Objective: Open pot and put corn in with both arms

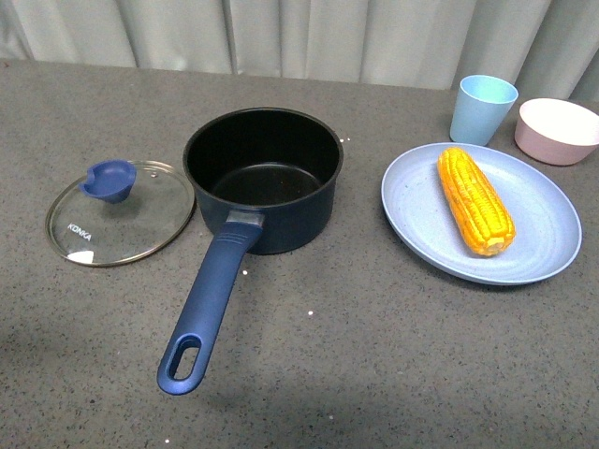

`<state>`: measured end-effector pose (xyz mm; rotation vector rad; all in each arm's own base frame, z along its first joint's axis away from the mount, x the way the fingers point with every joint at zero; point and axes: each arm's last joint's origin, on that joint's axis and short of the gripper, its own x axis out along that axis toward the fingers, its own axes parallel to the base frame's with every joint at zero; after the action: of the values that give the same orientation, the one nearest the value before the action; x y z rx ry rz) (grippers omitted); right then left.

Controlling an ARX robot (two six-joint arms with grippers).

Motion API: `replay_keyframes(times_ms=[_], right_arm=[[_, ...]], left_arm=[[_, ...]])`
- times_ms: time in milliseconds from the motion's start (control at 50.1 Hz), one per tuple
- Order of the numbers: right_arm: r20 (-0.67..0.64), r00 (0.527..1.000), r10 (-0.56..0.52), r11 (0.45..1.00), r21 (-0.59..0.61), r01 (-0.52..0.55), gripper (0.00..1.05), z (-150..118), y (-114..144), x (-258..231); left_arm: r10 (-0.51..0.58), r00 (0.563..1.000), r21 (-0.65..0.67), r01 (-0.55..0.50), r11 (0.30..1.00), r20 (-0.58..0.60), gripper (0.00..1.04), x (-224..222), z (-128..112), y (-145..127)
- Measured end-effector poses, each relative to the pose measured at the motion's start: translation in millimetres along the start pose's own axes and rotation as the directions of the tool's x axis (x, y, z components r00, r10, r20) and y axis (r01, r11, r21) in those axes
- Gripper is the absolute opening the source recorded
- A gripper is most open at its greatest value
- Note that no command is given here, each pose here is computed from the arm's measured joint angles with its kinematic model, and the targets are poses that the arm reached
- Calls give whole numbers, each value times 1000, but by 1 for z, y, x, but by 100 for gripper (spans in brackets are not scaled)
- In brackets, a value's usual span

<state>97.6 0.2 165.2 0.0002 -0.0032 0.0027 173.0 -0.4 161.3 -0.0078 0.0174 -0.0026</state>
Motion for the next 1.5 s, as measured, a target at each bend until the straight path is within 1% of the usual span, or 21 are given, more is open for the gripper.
replay_keyframes(times_ms=[339,619,1497], right_arm=[[0,1000,0,1000,0,0,96,0,0,0],[0,1000,0,1000,0,0,96,0,0,0],[0,1000,0,1000,0,0,96,0,0,0]], left_arm=[[0,1000,0,0,1000,6,4,-25,1,0],[0,1000,0,0,1000,29,4,-40,8,0],[0,999,0,0,1000,40,4,-63,11,0]])
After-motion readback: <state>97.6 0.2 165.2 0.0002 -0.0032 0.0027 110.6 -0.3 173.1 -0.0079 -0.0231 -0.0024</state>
